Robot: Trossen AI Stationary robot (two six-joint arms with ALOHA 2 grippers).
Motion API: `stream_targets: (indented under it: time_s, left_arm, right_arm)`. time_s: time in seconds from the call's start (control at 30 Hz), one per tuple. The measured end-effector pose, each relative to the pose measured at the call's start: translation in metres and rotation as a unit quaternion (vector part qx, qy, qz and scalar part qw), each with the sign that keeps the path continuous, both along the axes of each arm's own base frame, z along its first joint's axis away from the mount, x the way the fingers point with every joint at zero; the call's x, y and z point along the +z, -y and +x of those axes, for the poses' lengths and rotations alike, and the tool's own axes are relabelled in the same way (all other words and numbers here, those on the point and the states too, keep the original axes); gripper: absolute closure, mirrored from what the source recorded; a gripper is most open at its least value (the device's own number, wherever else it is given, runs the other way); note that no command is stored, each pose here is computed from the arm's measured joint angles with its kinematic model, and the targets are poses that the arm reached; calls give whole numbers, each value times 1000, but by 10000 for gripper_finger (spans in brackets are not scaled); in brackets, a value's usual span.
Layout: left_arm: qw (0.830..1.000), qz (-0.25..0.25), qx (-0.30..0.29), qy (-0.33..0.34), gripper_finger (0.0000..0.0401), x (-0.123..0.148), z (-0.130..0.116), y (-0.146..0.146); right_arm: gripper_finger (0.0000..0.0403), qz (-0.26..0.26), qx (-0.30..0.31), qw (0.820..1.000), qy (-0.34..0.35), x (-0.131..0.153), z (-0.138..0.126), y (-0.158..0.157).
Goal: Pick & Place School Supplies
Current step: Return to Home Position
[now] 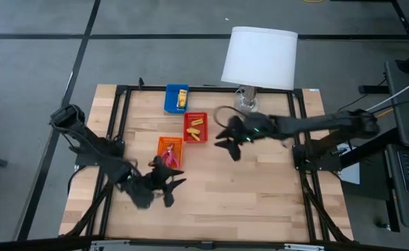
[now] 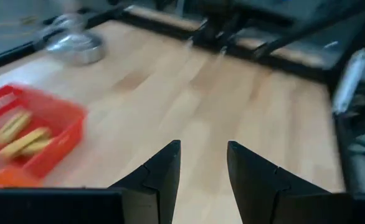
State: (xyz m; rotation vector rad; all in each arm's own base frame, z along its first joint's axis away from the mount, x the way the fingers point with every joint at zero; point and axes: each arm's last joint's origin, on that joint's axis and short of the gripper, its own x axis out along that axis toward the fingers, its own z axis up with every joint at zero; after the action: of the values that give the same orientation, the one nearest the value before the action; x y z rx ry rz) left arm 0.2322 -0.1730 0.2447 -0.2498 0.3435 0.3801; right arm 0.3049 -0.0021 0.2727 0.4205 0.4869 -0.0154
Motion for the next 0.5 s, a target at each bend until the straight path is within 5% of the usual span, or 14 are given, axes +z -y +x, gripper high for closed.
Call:
stream_targets:
  time_s: [0.23, 0.5]
  left_arm:
    - [980, -38, -112, 162, 274, -26, 15, -69]
    - [976, 22, -163, 144, 274, -55, 7, -128]
  right_arm:
    - [241, 37, -91, 993, 59, -1, -57, -49]
    - [241, 24, -155, 983, 98, 7, -84, -84]
